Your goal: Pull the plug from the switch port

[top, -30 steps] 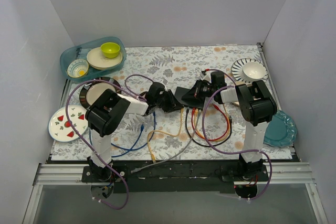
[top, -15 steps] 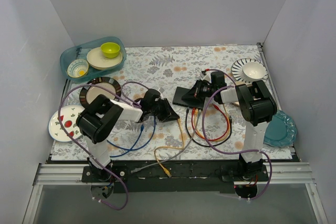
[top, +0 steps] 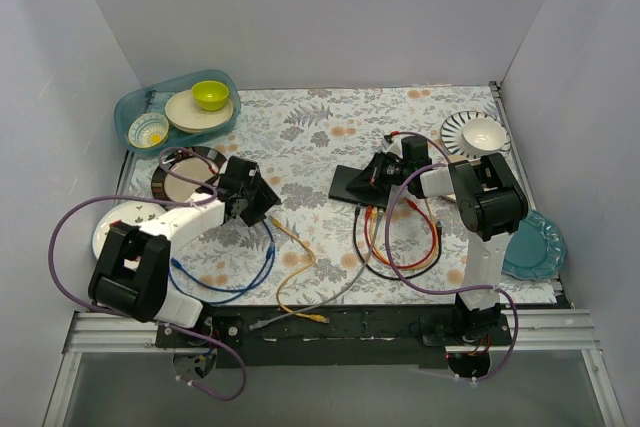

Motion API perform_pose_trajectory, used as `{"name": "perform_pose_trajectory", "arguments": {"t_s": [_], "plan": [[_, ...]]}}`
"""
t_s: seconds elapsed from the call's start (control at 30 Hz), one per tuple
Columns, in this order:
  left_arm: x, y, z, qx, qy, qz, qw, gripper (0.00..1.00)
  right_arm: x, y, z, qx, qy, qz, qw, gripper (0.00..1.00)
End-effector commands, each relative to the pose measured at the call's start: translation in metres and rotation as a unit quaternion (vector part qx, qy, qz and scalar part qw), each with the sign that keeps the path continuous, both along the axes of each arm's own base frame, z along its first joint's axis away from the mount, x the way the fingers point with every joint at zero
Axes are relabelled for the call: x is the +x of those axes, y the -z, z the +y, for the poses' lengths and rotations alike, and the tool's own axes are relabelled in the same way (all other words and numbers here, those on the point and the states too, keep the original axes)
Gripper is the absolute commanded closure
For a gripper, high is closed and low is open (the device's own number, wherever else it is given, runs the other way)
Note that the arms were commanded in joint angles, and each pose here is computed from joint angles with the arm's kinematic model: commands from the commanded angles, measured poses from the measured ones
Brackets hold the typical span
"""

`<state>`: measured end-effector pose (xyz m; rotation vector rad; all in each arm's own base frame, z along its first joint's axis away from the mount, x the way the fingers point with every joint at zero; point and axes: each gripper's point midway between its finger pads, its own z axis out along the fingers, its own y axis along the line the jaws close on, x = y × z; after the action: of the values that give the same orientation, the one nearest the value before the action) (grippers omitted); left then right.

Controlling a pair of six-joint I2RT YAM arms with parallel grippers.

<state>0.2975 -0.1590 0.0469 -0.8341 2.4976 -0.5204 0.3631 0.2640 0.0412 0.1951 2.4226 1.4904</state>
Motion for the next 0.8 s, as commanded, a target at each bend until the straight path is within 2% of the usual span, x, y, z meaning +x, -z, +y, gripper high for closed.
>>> {"name": "perform_pose_trajectory", "arguments": {"t_s": [0.0,0.03,0.1,0.13,0.27,0.3,0.37,0.57,0.77], "plan": [[0.032,-0.051,-0.036,-0.057,0.046,-0.081,0.994,0.44,-0.023,0.058,-0.024,-0.088,0.029,0.073,0.993,0.94],[0.038,-0.067,-0.060,-0.103,0.080,-0.111,0.985,0.43,-0.023,0.058,-0.025,-0.089,0.030,0.073,0.993,0.94],[0.035,-0.067,-0.094,-0.145,0.127,-0.109,0.975,0.45,-0.021,0.057,-0.026,-0.088,0.033,0.073,0.993,0.94],[0.039,-0.074,-0.112,-0.171,0.150,-0.128,0.965,0.46,-0.019,0.056,-0.027,-0.088,0.035,0.072,0.993,0.94],[0.010,-0.058,-0.175,-0.248,0.247,-0.080,0.933,0.53,-0.016,0.053,-0.034,-0.095,0.047,0.068,0.992,0.94],[0.001,-0.039,-0.189,-0.253,0.265,-0.053,0.929,0.55,-0.015,0.051,-0.035,-0.094,0.048,0.066,0.992,0.94],[-0.006,-0.031,-0.204,-0.272,0.285,-0.038,0.918,0.59,-0.015,0.052,-0.038,-0.096,0.053,0.069,0.992,0.95],[-0.008,0.003,-0.215,-0.268,0.277,-0.001,0.923,0.63,-0.017,0.053,-0.043,-0.098,0.058,0.073,0.991,0.94],[0.007,0.024,-0.212,-0.230,0.238,0.018,0.943,0.65,-0.016,0.054,-0.045,-0.096,0.061,0.075,0.991,0.94]]}}
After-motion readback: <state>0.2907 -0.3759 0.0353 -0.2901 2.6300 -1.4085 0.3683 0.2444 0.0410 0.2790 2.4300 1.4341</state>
